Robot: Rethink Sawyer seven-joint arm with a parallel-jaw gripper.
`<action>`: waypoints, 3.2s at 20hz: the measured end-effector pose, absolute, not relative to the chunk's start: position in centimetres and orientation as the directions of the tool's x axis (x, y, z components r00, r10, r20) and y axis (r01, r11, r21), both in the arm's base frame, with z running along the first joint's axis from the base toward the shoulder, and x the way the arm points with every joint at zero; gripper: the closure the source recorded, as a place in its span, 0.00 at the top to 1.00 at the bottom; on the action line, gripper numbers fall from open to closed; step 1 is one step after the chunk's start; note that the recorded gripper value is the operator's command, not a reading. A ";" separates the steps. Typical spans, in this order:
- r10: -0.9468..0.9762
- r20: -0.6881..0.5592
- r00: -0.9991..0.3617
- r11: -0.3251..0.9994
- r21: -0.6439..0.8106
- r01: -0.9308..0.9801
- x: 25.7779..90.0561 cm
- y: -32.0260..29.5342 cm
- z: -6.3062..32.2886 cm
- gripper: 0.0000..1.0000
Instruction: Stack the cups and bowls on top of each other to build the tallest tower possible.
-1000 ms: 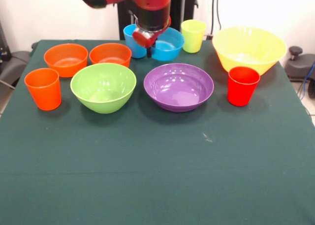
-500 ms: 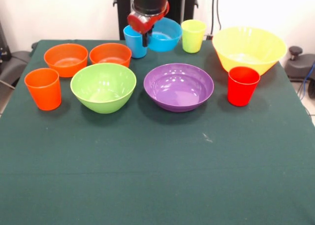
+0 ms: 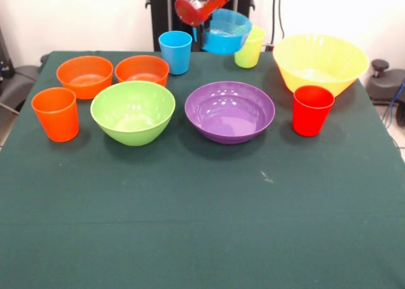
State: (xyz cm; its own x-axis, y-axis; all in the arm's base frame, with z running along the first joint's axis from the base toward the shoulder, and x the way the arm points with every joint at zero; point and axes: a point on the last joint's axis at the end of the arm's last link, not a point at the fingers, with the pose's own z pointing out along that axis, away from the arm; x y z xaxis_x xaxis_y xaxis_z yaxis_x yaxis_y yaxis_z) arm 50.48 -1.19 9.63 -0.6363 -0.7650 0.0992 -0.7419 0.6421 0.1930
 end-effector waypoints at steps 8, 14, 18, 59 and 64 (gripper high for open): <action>-0.756 0.046 -0.652 0.646 0.206 -0.735 52.4 0.9 11.8 0.00; -0.754 0.016 -0.657 0.650 0.164 -0.742 55.4 1.5 12.4 0.00; -0.749 -0.013 -0.662 0.654 0.140 -0.743 57.8 2.2 12.6 0.00; -0.597 -0.098 -0.796 0.778 0.170 -0.605 73.6 0.5 7.1 0.00; -0.590 -0.097 -0.802 0.785 0.163 -0.597 73.8 -0.9 6.0 0.00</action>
